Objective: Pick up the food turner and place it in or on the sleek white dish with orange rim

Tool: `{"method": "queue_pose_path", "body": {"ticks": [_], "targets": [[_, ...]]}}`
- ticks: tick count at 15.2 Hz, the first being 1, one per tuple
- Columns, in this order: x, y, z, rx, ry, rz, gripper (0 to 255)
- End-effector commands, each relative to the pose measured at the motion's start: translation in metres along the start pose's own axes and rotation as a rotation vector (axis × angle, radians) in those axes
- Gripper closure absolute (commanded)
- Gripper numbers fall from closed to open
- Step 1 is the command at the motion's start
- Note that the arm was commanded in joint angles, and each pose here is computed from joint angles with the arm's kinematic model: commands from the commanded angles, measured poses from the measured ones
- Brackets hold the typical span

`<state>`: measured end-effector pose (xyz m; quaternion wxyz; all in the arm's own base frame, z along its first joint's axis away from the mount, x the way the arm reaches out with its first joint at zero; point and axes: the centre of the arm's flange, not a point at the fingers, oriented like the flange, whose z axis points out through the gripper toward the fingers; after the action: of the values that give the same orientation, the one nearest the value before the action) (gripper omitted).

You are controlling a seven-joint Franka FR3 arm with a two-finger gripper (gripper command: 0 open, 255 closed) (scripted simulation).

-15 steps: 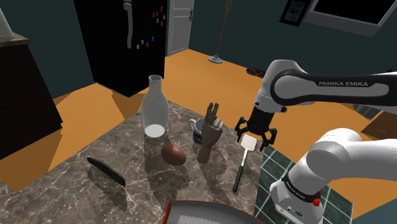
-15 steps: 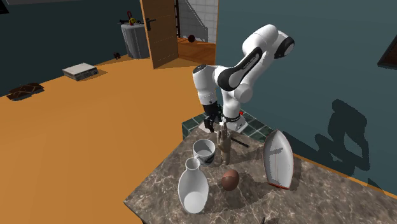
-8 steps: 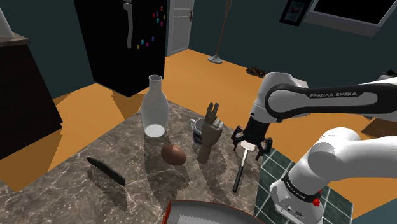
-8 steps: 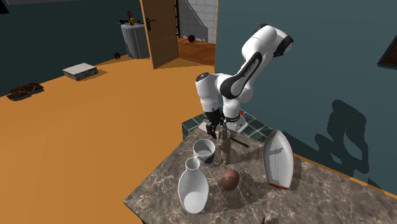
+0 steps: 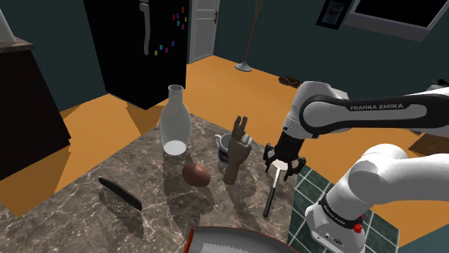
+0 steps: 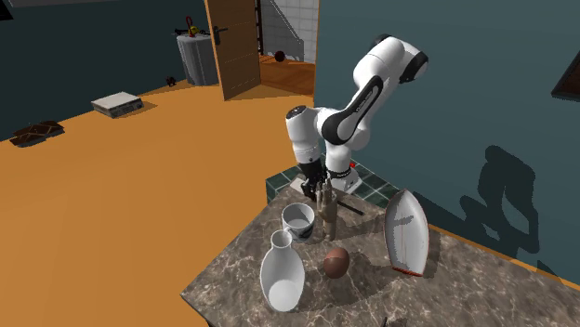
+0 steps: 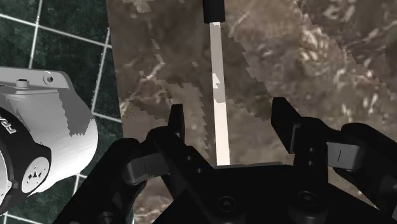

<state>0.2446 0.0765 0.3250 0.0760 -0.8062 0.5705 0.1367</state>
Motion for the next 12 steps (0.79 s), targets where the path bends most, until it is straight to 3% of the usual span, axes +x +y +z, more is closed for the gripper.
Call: {"method": "queue_pose_path", "body": {"ticks": [1,9,12], "targets": [[0.001,0.003,0.004,-0.017,-0.004,0.002,255],[0.001,0.003,0.004,-0.017,-0.004,0.002,255],[-0.004,0.003,-0.011,-0.017,-0.004,0.002,255]]}}
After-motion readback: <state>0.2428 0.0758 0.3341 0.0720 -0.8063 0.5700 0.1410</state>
